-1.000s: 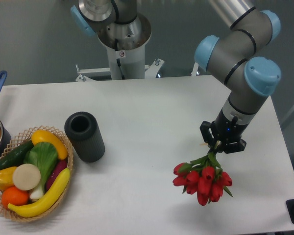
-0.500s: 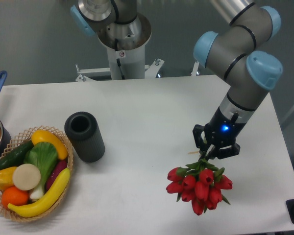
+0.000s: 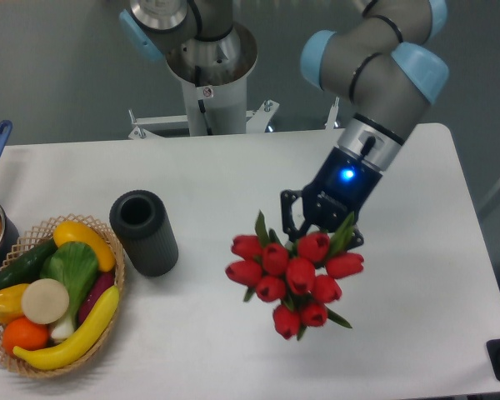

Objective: Insert the flowers into the vase
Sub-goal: 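Lift the red tulips and carry them over the black vase, then lower the tulip stems down into the black vase opening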

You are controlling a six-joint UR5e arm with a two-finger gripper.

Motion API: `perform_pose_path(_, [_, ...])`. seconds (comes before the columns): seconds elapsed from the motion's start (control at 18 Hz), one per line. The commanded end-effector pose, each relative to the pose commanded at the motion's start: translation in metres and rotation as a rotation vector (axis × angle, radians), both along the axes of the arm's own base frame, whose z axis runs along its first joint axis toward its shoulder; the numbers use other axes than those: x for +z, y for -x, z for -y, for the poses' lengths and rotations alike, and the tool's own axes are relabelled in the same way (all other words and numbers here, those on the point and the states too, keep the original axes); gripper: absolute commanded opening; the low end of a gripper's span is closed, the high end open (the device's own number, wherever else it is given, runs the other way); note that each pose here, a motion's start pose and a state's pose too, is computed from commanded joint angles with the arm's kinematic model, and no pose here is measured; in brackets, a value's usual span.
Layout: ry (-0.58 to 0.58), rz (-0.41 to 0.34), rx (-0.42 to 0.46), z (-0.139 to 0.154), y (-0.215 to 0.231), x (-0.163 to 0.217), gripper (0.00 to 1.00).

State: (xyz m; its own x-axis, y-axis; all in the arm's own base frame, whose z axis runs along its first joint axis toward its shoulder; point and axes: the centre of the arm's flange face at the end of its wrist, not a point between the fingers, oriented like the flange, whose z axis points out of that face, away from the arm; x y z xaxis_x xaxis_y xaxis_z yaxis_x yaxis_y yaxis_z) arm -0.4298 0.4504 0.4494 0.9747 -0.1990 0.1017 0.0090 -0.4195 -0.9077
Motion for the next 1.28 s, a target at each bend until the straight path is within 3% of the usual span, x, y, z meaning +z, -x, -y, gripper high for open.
perform_pose_path(0.11, [-0.051, 0.004, -0.020, 0.001, -0.014, 0.023, 0.07])
perform_pose_path(0.39, [-0.140, 0.031, -0.078, 0.005, -0.048, 0.041, 0.07])
perform_pose_path(0.67, [-0.257, 0.074, -0.177, 0.007, -0.097, 0.026, 0.07])
perform_pose_path(0.83, [-0.267, 0.087, -0.219, 0.000, -0.119, 0.015, 0.07])
perform_pose_path(1.28, [-0.265, 0.079, -0.236, 0.012, -0.146, -0.008, 0.08])
